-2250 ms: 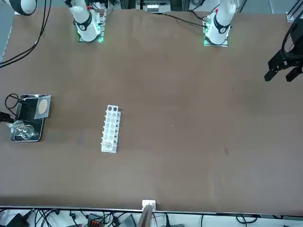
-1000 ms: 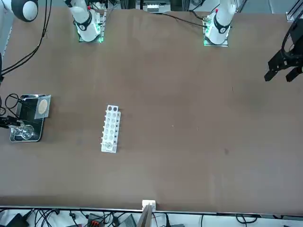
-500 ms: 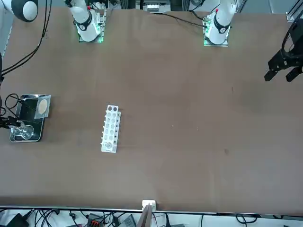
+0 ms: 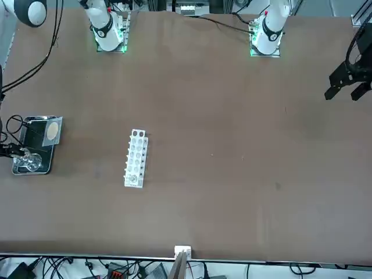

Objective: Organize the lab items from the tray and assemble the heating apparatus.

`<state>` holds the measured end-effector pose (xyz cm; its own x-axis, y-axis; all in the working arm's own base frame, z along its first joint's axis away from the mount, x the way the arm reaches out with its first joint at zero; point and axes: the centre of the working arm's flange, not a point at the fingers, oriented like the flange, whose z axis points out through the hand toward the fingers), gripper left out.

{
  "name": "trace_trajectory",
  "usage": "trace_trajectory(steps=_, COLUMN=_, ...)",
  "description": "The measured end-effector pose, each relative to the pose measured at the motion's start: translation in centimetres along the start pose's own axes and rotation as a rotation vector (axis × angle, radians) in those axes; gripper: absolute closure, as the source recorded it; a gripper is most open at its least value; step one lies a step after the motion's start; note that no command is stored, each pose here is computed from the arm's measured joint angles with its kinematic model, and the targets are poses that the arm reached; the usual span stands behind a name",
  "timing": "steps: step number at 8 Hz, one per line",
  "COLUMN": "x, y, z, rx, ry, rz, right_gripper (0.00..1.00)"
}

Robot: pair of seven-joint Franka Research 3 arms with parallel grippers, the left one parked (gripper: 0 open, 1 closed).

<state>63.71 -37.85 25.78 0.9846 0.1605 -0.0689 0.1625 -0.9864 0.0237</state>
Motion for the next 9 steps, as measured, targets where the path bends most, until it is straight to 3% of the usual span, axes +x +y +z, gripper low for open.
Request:
trace_trajectory(steps=1, x=0.1, y=0.1, z=-0.5, rx=-0.004, ry=0.006, rz=0.0, right_gripper=0.67)
trace_trajectory(steps=5, x=0.8, y=-0.2, z=-1.3, rx=-0.012, ry=0.023, rz=-0.007, right_gripper=0.69)
trace_trajectory(steps=9, x=4.0, y=-4.4, z=-9.1, rx=-0.023, ry=0.088, rz=-0.035, right_gripper=0.69)
